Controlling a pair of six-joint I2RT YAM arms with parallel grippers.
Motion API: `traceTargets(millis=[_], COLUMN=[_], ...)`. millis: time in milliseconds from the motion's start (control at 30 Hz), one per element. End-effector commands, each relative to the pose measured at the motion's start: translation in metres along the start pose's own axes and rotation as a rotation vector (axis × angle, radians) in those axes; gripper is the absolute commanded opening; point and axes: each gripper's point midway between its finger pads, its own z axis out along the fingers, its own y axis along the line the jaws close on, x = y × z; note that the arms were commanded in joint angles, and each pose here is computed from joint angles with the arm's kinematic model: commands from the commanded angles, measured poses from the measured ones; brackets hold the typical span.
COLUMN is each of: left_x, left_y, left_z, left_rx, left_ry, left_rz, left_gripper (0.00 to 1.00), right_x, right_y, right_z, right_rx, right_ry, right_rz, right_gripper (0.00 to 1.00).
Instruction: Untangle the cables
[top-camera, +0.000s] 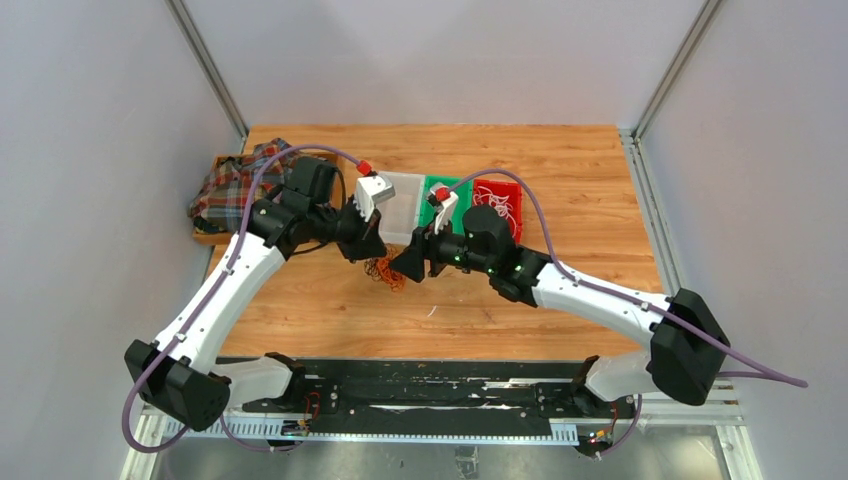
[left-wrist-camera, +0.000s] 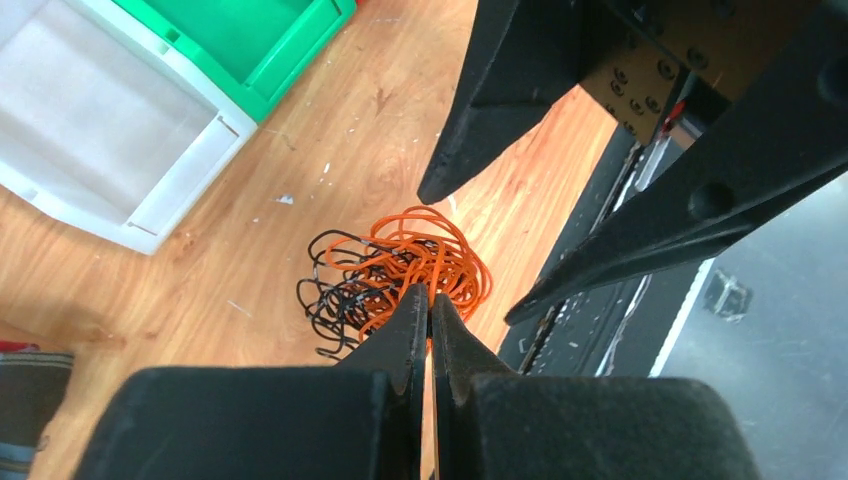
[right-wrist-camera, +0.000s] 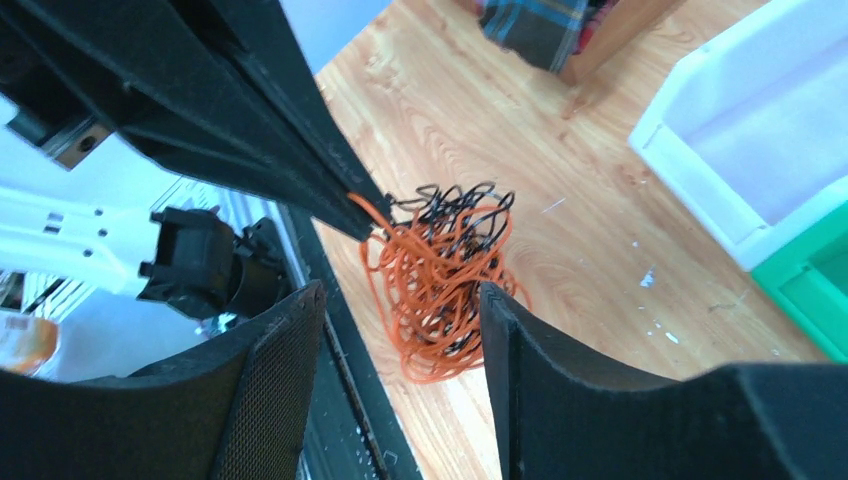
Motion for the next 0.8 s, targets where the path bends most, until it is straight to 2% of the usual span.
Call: traceTargets(millis=[0,300,500,767], left_x=[-0.021,-0.032,-0.041,-0.068], left_y=[-0.01,-0.021,-0.027,-0.037], left_z=[-0.006,-0.015,-0.018,-0.032], left_rx=[0.013,0.048,0.076,0.113], left_ry=[-0.083,-0.12,-0.14,-0.202], left_rz=[-0.074,-0.067,-0.067,-0.012], left_gripper=[0.0,0.01,0.0,0.0], right_x=[-0.014,-0.03,-0.027,-0.009], right_y=[-0.016,-0.018,-0.022,-0.006], right_z=[0.001,0.012,0.026,0.05], right_rx=[0.117,0.129,0.126,-0.027], right_ry=[-0.098,-0.167,-0.16,-0.152], right_rz=[-0.028,0.024,0.065,0.175], right_gripper=[0.58,0.59,0.59,0.63])
